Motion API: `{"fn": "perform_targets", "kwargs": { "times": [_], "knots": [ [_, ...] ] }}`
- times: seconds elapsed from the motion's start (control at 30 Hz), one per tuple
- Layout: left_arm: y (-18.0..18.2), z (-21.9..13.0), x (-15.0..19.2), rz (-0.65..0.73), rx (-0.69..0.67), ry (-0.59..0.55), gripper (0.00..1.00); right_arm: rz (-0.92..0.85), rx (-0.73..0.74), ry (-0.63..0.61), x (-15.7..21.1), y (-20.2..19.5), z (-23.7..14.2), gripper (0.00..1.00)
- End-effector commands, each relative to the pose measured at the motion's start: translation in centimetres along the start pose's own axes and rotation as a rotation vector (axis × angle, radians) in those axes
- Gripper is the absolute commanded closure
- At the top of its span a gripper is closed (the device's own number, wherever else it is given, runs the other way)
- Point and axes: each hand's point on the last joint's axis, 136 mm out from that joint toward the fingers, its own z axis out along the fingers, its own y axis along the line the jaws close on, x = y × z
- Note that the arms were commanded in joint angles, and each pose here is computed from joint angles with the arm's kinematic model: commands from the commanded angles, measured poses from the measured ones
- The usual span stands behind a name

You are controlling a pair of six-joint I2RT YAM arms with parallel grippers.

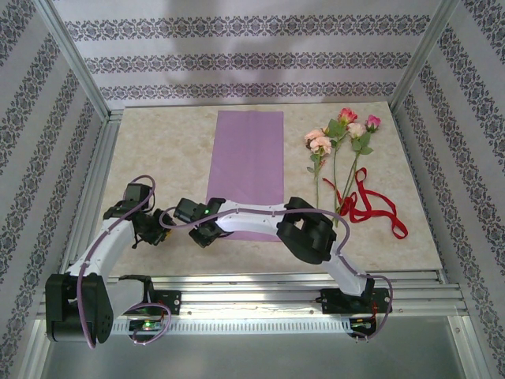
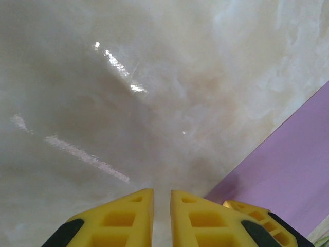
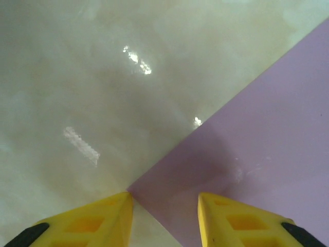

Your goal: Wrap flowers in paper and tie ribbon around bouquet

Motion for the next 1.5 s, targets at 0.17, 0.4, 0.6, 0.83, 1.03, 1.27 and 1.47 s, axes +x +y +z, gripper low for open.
{"fn": "perform_targets", "kwargs": {
  "times": [0.17,0.4,0.6,0.83,1.03,1.27,1.47],
  "knots": [
    [0.9,-0.2,0.6,-0.033,-0.022,0.022,0.85,0.022,0.032,0.074,1.4,-0.9,1.7,0.79],
    [0.6,-0.2,0.7,-0.026,-0.009,0.029,0.85,0.048,-0.006,0.033,0.2,-0.8,-0.1,0.98],
    [0.0,0.0,1.4,-0.026,0.029,0.072,0.83,0.117,-0.200,0.024,-0.6,0.2,-2.0,0.95],
    [-0.3,0.5,2.7,-0.053,0.079,0.135,0.80,0.270,-0.456,0.075,-0.4,0.1,-2.5,0.84],
    [-0.4,0.5,3.0,-0.055,0.090,0.149,0.80,0.302,-0.468,0.113,0.3,-0.9,-1.6,0.81],
    [-0.5,0.5,3.3,-0.057,0.102,0.162,0.80,0.325,-0.466,0.126,0.6,-1.3,-1.3,0.91],
    [-0.6,0.6,3.4,-0.056,0.103,0.167,0.80,0.317,-0.430,0.094,0.2,-1.9,-2.1,0.91]
  ]
}}
